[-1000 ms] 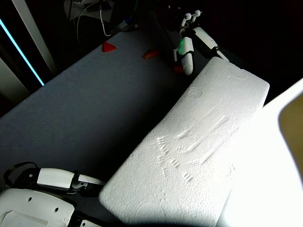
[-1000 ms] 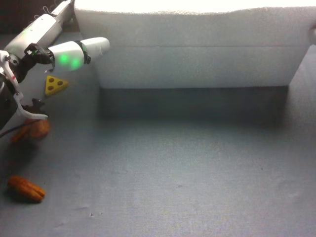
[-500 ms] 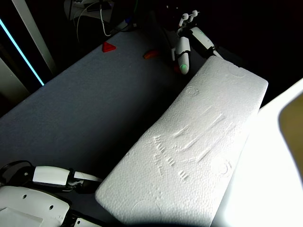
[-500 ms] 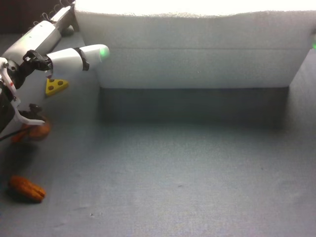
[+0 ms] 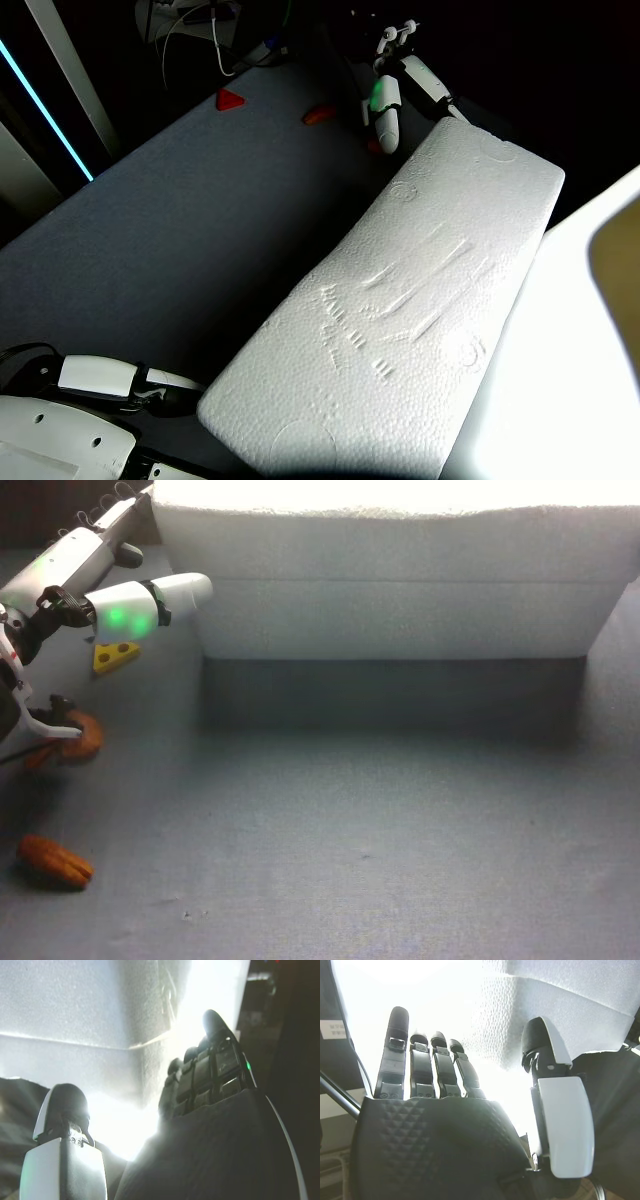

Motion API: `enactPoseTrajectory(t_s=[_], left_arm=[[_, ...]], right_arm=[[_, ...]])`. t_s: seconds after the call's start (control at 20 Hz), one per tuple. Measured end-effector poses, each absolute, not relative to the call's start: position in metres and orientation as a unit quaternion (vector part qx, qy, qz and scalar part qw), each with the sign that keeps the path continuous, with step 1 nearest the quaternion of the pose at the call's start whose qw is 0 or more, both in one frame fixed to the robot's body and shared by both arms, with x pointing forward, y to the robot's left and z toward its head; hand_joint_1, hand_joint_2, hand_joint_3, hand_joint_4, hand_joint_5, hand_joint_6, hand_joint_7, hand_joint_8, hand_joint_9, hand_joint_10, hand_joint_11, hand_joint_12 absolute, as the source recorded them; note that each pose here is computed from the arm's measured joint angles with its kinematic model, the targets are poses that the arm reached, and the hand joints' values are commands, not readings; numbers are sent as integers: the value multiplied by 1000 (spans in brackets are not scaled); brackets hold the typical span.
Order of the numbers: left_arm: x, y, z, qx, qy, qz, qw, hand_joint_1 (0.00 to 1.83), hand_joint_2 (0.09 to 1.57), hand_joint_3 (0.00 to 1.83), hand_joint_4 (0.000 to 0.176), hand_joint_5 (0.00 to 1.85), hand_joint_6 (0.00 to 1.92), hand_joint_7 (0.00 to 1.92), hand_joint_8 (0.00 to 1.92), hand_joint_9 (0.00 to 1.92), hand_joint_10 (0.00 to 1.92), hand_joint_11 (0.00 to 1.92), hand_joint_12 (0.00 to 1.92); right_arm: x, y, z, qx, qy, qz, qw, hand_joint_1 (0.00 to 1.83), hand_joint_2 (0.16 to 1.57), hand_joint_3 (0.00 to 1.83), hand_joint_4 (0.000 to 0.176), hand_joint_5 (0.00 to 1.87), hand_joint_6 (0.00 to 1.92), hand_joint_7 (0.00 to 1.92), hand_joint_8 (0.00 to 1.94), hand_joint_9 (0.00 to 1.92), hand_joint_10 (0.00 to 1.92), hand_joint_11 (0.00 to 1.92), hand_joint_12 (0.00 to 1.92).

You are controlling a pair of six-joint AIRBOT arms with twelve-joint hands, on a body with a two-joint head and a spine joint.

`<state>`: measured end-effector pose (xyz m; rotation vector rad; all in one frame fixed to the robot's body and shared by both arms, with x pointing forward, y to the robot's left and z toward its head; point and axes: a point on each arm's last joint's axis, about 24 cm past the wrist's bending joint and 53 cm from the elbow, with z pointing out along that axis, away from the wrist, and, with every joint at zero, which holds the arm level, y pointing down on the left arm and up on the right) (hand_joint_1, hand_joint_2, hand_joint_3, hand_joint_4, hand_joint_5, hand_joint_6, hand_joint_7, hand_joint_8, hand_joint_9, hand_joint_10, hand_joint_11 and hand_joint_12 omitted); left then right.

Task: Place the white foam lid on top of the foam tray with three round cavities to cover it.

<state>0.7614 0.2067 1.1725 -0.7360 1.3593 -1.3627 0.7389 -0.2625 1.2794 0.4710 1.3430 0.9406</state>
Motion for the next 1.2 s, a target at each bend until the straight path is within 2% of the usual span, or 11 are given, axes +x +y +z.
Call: enactPoseTrajectory(t_s=[0.15, 0.25, 0.3, 0.4, 0.45, 0.55, 0.6, 0.7, 1.0, 1.1, 1.2], left_arm=[[761, 211, 1173, -310, 563, -566, 516, 432, 1097, 0, 48, 17, 3, 0, 0, 0, 0, 0, 729], [760, 216, 1171, -313, 563, -563, 518, 441, 1095, 0, 29, 19, 3, 0, 0, 0, 0, 0, 725], [760, 218, 1171, -315, 562, -561, 519, 454, 1103, 0, 22, 17, 1, 0, 0, 0, 0, 0, 625], [760, 220, 1172, -316, 561, -560, 521, 450, 1105, 0, 23, 20, 0, 0, 0, 0, 0, 0, 516], [760, 222, 1174, -317, 558, -562, 522, 446, 1109, 0, 13, 22, 0, 0, 0, 0, 0, 0, 402], [758, 222, 1172, -316, 558, -562, 523, 454, 1111, 0, 8, 19, 0, 0, 0, 0, 0, 0, 234], [757, 222, 1170, -317, 560, -561, 521, 476, 1115, 0, 8, 18, 0, 0, 0, 0, 0, 0, 174], [757, 222, 1171, -317, 559, -562, 522, 467, 1116, 0, 7, 28, 1, 0, 0, 0, 0, 0, 216], [747, 226, 1183, -303, 549, -569, 532, 529, 1127, 2, 0, 41, 1, 0, 0, 0, 0, 0, 4], [744, 225, 1190, -295, 543, -574, 537, 563, 1129, 2, 0, 39, 0, 0, 0, 0, 0, 0, 0], [742, 225, 1194, -293, 539, -578, 538, 564, 1121, 0, 0, 23, 0, 0, 0, 0, 0, 0, 0]], right_arm=[[738, -265, 1280, 209, 594, 412, 659, 636, 1246, 0, 0, 0, 0, 0, 0, 0, 0, 0, 611], [737, -268, 1280, 208, 595, 408, 661, 640, 1248, 0, 0, 0, 0, 0, 0, 73, 42, 0, 962], [736, -270, 1280, 209, 595, 405, 662, 646, 1250, 0, 0, 0, 0, 0, 0, 45, 32, 0, 995], [736, -273, 1281, 211, 595, 401, 664, 642, 1252, 1, 0, 0, 0, 0, 0, 1, 0, 0, 796], [736, -275, 1282, 211, 594, 400, 665, 647, 1252, 0, 0, 0, 0, 0, 0, 9, 5, 0, 830], [734, -277, 1282, 213, 594, 399, 665, 604, 1254, 0, 0, 0, 0, 0, 0, 0, 0, 0, 391], [734, -278, 1283, 214, 594, 398, 666, 603, 1258, 1, 0, 0, 0, 0, 0, 0, 0, 0, 340], [732, -283, 1282, 216, 593, 393, 669, 601, 1259, 1, 0, 0, 0, 0, 0, 0, 0, 0, 202], [726, -289, 1283, 218, 589, 390, 673, 632, 1240, 0, 0, 0, 0, 0, 0, 0, 0, 0, 703], [725, -290, 1283, 218, 588, 389, 675, 594, 1238, 0, 0, 0, 0, 0, 0, 0, 0, 0, 680], [724, -290, 1284, 219, 586, 391, 676, 605, 1234, 2, 0, 0, 0, 0, 0, 0, 0, 0, 446]])
